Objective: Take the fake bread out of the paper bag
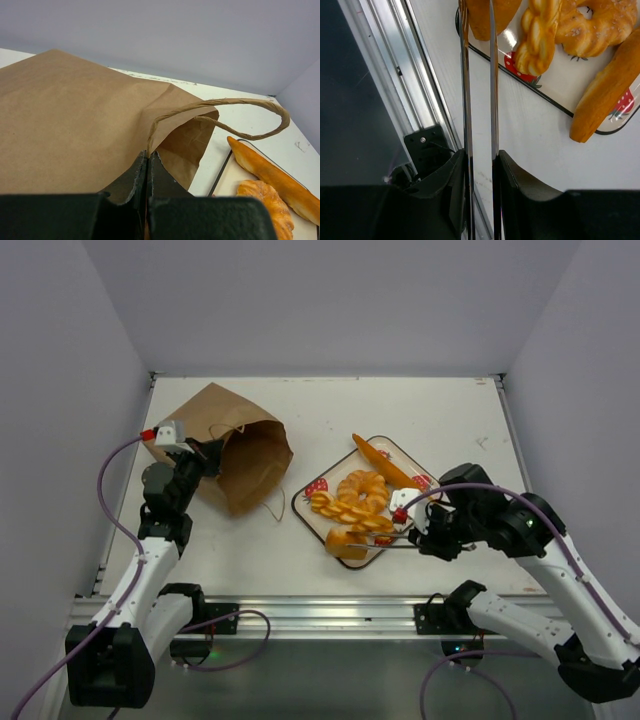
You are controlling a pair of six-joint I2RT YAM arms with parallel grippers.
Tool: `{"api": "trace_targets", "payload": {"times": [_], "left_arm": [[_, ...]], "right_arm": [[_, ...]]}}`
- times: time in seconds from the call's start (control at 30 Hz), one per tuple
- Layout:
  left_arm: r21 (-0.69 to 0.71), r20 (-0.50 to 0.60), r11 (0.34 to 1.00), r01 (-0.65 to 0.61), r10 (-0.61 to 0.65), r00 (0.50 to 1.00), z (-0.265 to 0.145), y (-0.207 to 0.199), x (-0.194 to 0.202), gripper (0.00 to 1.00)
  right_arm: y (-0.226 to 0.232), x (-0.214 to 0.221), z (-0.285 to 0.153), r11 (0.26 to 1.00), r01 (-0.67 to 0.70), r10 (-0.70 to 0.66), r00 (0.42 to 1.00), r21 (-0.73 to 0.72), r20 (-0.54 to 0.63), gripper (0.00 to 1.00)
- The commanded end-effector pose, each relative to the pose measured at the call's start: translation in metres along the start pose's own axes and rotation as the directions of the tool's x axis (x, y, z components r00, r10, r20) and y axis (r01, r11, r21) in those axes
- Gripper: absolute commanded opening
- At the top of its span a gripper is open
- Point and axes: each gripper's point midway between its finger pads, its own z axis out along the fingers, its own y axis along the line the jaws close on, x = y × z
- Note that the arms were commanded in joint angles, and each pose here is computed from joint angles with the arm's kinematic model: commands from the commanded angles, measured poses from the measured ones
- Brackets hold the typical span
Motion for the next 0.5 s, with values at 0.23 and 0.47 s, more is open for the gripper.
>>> {"api": "trace_targets", "payload": {"times": [0.23,0.47], "left_arm": [[-0.008,0.015,1.000,-0.019,0.019,1.000,-0.001,0.003,-0.002,0.00],[0.005,0.021,1.000,-0.013,0.013,1.000,0.000,0.000,-0.004,0.00]], "right_arm": [[0.016,0.047,-0.002,0.988,-0.132,0.101,0.947,-0.080,-0.306,0.00],[-0.005,0.029,-0.001,0.982,-0.177,0.147,0.935,-0.066,-0.322,0.00]]}}
